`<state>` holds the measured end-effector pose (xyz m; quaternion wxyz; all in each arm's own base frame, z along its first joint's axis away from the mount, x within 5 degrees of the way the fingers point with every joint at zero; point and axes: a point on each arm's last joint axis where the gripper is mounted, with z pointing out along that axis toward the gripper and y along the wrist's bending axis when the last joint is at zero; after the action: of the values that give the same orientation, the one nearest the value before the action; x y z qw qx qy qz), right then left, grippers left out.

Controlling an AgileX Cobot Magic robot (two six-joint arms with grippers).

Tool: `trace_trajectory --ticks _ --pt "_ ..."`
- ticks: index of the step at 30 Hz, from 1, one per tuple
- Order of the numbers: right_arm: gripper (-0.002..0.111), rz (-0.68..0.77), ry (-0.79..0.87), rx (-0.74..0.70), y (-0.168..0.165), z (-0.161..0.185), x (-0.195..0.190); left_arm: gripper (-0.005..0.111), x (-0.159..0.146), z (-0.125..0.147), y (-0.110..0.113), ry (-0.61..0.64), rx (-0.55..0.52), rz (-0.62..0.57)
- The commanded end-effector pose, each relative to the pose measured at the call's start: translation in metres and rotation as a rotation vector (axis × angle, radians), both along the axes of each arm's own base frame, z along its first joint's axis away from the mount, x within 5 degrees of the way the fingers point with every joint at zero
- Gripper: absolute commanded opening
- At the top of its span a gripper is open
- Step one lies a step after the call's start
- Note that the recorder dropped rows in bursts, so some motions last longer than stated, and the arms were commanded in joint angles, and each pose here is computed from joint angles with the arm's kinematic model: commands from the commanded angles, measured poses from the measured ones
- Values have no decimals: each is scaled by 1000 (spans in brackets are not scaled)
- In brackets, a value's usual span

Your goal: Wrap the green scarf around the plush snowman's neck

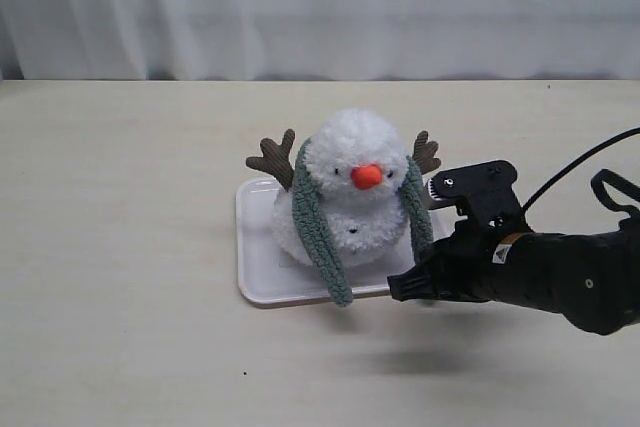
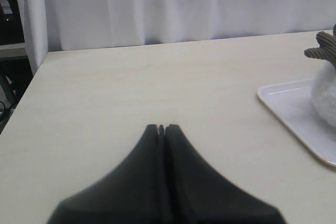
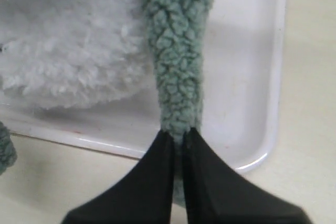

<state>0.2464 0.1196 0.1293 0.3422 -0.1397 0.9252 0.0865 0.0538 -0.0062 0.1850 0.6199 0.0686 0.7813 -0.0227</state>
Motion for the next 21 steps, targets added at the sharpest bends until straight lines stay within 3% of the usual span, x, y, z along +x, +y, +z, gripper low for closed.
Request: trace_trajectory --ticks 1,11,21 --pt "4 -15 -1 17 1 1 1 0 0 0 0 -10 -6 2" --pt "4 -77 4 99 0 21 -4 0 0 0 0 -10 -6 2" --pt "4 -146 87 145 -1 20 -9 0 0 0 0 -10 -6 2"
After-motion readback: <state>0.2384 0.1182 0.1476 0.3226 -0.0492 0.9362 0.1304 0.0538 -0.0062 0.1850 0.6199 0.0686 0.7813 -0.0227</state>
